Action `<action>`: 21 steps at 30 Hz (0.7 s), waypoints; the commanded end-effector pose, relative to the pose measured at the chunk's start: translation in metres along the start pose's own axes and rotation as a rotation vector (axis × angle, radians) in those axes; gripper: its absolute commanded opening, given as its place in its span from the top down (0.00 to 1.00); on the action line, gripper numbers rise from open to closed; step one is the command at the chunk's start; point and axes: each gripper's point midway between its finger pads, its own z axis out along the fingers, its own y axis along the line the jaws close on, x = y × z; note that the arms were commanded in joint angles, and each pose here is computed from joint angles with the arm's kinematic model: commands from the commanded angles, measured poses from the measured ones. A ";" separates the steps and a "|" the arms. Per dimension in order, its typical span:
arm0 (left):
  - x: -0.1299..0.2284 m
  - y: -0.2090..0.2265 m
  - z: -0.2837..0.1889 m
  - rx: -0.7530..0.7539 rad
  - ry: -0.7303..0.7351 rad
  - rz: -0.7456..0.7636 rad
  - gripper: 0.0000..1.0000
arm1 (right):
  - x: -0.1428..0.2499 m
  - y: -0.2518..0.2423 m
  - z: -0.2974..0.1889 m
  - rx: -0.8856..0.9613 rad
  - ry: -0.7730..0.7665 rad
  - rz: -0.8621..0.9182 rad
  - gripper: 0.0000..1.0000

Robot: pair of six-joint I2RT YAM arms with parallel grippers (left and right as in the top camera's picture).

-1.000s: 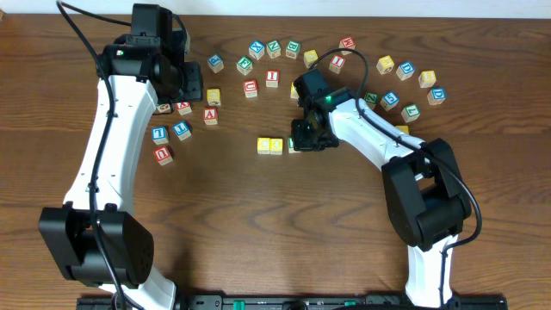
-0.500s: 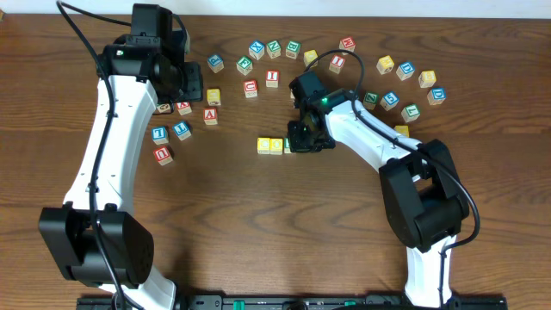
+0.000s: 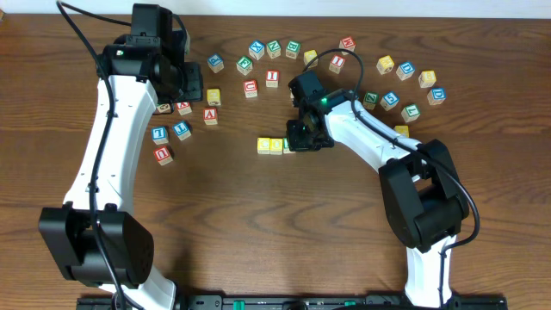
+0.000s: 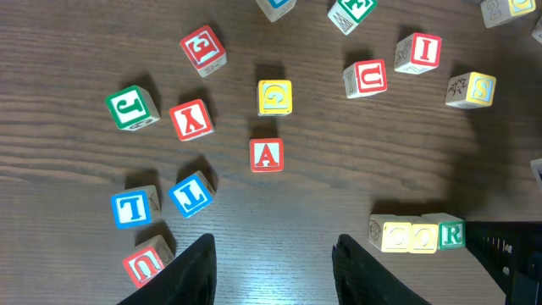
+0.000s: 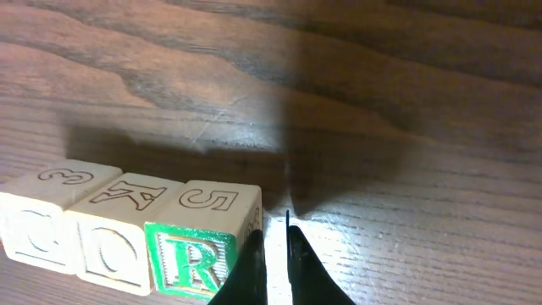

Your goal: Spell out CORL

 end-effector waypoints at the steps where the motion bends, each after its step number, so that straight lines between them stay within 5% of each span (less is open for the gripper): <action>1: 0.001 0.000 0.005 -0.002 0.009 -0.021 0.56 | 0.001 0.010 -0.009 -0.022 -0.016 -0.026 0.95; 14: 0.026 -0.007 0.026 -0.005 0.080 -0.088 0.57 | -0.001 0.010 -0.009 -0.023 -0.020 -0.026 0.88; 21: 0.050 -0.030 0.044 0.007 0.129 -0.081 0.77 | -0.011 0.002 -0.016 -0.036 -0.031 -0.025 0.82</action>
